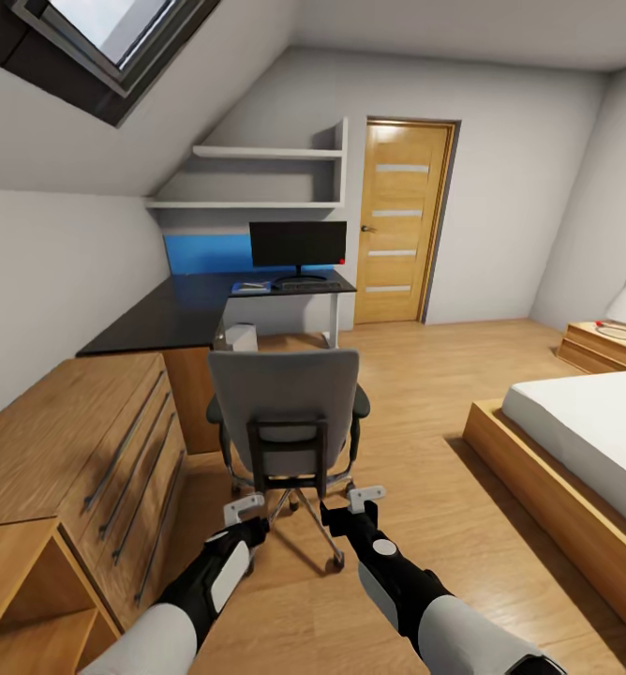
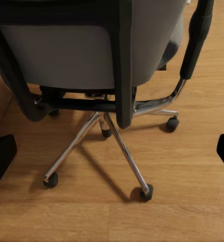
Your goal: In the bedroom, organize the workspace by keeping the computer under the desk, ensuring the monitor is on the desk, placing the keyboard on the desk next to the monitor, placing the mouse on the desk next to the keyboard, moving the folder from the swivel chair onto the desk next to the mouse, stacking the notebook on top of the folder with the pen on top of the notebook, and positioning the swivel chair next to the desk.
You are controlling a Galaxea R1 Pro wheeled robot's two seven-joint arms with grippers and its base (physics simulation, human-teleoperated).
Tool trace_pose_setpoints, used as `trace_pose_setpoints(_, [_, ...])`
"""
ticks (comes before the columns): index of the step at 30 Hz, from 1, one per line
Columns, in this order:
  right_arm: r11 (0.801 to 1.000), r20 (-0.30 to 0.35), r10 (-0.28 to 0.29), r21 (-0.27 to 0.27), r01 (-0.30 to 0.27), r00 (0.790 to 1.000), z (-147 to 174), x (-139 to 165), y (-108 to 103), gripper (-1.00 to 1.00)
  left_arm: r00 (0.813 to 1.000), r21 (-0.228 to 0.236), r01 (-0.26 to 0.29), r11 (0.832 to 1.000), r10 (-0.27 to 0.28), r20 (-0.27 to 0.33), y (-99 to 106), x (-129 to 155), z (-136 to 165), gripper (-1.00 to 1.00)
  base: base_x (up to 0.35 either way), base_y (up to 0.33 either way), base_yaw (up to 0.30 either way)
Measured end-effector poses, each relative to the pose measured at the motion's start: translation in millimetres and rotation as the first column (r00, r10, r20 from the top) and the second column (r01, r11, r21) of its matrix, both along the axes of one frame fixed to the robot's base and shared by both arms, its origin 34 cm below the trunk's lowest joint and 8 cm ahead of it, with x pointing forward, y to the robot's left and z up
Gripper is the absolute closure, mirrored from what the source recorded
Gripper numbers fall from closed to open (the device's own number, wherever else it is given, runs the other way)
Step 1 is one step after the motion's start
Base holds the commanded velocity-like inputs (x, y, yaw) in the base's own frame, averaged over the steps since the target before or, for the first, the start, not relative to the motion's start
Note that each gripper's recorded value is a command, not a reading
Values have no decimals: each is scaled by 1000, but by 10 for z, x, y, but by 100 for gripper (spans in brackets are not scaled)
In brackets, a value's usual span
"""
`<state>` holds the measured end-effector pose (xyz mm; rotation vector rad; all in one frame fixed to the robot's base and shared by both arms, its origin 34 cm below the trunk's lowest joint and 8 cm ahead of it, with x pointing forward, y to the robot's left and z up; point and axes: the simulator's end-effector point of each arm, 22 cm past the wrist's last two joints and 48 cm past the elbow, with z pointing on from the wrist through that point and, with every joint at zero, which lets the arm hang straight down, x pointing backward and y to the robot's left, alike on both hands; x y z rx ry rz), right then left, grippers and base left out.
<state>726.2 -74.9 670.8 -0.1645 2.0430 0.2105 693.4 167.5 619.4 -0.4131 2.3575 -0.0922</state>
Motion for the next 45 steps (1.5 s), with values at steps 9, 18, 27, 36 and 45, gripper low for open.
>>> trace_pose_setpoints(9, [1000,13,-2,3,2,1000,-147,-7,-4,-100,997,23,-45,999,44,70,92,-26,-224,-100,0,0,0])
trace_pose_setpoints(18, [1000,61,-1,12,1,998,-220,16,11,-100,995,27,-53,998,50,85,109,-41,-391,-100,0,0,0])
trace_pose_setpoints(27, [999,148,-9,36,4,989,-218,57,17,-100,995,27,-53,998,50,87,109,-63,-565,-100,0,0,0])
trace_pose_setpoints(36, [999,154,-10,38,5,988,-391,30,15,-100,995,26,-54,998,52,87,112,-90,-744,-100,0,0,0])
trace_pose_setpoints(45, [999,145,-8,34,4,989,-596,-8,14,-100,995,28,-54,998,51,89,113,-116,-924,-100,0,0,0])
